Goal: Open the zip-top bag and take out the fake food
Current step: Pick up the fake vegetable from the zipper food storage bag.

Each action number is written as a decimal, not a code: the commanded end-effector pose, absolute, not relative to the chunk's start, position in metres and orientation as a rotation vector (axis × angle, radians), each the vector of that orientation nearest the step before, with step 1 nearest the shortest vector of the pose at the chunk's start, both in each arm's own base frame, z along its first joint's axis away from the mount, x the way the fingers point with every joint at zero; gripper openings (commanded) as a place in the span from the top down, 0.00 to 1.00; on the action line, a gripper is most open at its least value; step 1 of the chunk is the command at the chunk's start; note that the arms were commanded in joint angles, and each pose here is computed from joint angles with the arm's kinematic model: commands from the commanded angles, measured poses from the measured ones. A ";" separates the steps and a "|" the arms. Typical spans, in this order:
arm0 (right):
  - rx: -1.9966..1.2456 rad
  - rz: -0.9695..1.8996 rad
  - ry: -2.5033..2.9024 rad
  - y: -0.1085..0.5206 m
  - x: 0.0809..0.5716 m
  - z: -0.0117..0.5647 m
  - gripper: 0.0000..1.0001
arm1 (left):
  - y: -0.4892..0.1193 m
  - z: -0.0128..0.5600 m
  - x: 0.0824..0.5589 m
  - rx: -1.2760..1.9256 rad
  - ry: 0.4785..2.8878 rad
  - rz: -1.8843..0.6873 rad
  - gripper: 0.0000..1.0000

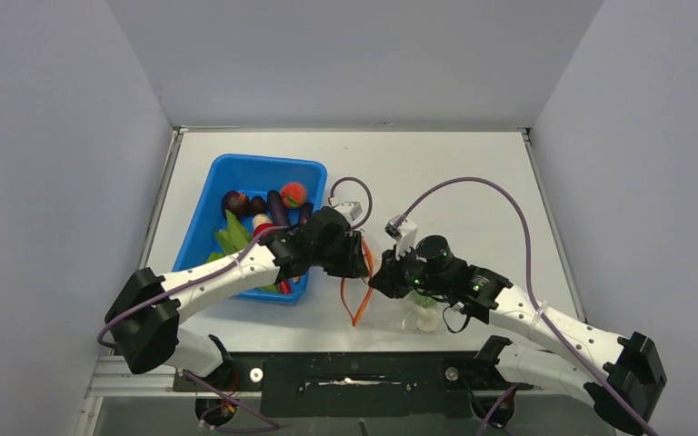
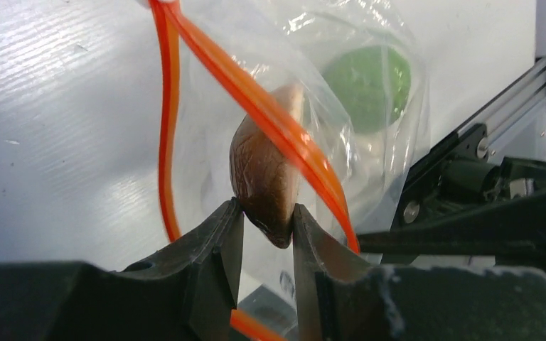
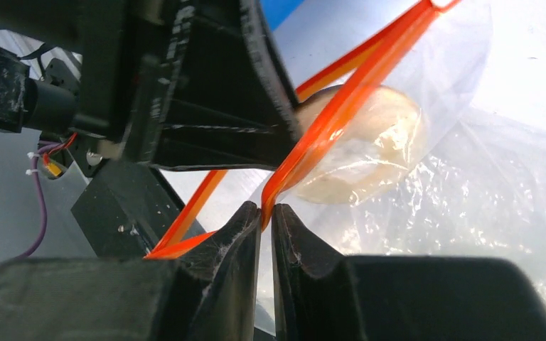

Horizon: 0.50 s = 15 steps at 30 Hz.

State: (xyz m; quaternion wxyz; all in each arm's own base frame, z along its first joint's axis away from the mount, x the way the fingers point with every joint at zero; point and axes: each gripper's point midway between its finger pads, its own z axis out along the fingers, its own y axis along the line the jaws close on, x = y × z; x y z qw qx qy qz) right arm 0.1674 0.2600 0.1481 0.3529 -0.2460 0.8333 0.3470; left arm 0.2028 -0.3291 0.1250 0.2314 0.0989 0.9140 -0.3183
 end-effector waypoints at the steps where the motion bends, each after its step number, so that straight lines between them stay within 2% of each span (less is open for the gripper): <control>1: -0.603 0.837 2.128 0.252 0.178 0.152 0.87 | -0.311 0.126 0.179 0.449 2.616 -0.792 1.00; 6: -0.569 0.787 2.161 0.246 0.185 0.145 0.87 | -0.302 0.122 0.170 0.511 2.679 -0.720 1.00; 15: -0.582 0.808 2.152 0.247 0.183 0.146 0.87 | -0.341 0.124 0.159 0.542 2.622 -0.833 1.00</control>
